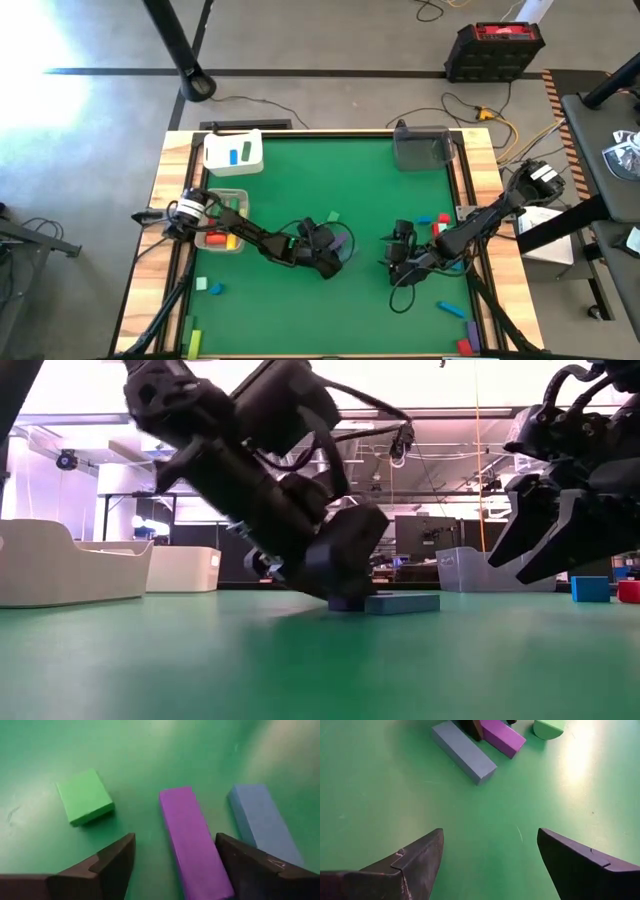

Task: Sort blocks by size
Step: Put the violet rectangular block into the white bin, then put the light blue rectangular block into the white bin

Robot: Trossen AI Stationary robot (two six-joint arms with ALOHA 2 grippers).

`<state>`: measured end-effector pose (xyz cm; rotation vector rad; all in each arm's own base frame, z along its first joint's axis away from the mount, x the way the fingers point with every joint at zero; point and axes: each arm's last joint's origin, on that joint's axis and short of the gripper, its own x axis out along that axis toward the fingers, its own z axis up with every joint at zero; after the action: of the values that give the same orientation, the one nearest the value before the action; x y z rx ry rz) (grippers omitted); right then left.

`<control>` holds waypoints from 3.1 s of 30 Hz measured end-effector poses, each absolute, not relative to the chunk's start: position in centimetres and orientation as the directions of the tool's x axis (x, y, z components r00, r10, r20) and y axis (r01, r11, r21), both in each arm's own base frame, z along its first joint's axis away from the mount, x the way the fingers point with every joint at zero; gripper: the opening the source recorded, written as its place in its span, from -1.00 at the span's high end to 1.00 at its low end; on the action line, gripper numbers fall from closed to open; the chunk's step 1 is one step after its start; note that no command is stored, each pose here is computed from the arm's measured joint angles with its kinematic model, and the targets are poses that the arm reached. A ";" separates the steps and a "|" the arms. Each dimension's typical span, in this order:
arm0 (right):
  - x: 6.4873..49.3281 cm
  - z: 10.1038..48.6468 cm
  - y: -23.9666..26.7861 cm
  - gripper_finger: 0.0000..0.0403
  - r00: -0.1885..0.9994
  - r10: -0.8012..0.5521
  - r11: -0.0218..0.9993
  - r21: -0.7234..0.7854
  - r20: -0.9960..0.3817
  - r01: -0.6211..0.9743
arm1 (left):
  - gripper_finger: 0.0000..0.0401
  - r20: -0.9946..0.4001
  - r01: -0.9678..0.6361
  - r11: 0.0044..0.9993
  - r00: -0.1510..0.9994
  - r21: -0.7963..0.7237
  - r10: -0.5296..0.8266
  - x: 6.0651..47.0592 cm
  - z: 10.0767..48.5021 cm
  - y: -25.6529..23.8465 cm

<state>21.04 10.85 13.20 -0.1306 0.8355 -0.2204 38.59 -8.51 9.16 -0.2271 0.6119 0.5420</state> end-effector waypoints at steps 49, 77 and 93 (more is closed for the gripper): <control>21.4 14.2 11.0 -0.19 0.671 -0.233 0.968 -0.232 -0.704 0.093 | 0.56 -0.918 -0.983 0.086 -0.117 0.160 0.379 17.8 20.8 23.0; 19.6 13.1 12.5 -0.33 0.598 -0.069 0.997 -0.071 -0.799 0.020 | 0.42 -0.978 -0.977 0.053 -0.203 0.205 0.040 18.1 16.2 28.3; 19.4 13.1 12.8 -0.39 0.596 -0.058 0.998 -0.026 -0.801 0.062 | -0.06 -0.968 -0.974 0.174 -0.105 0.146 0.226 19.8 21.9 25.2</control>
<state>19.40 12.80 13.14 0.0044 0.9293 -0.0696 19.80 25.17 21.90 -0.8471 1.2213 1.2523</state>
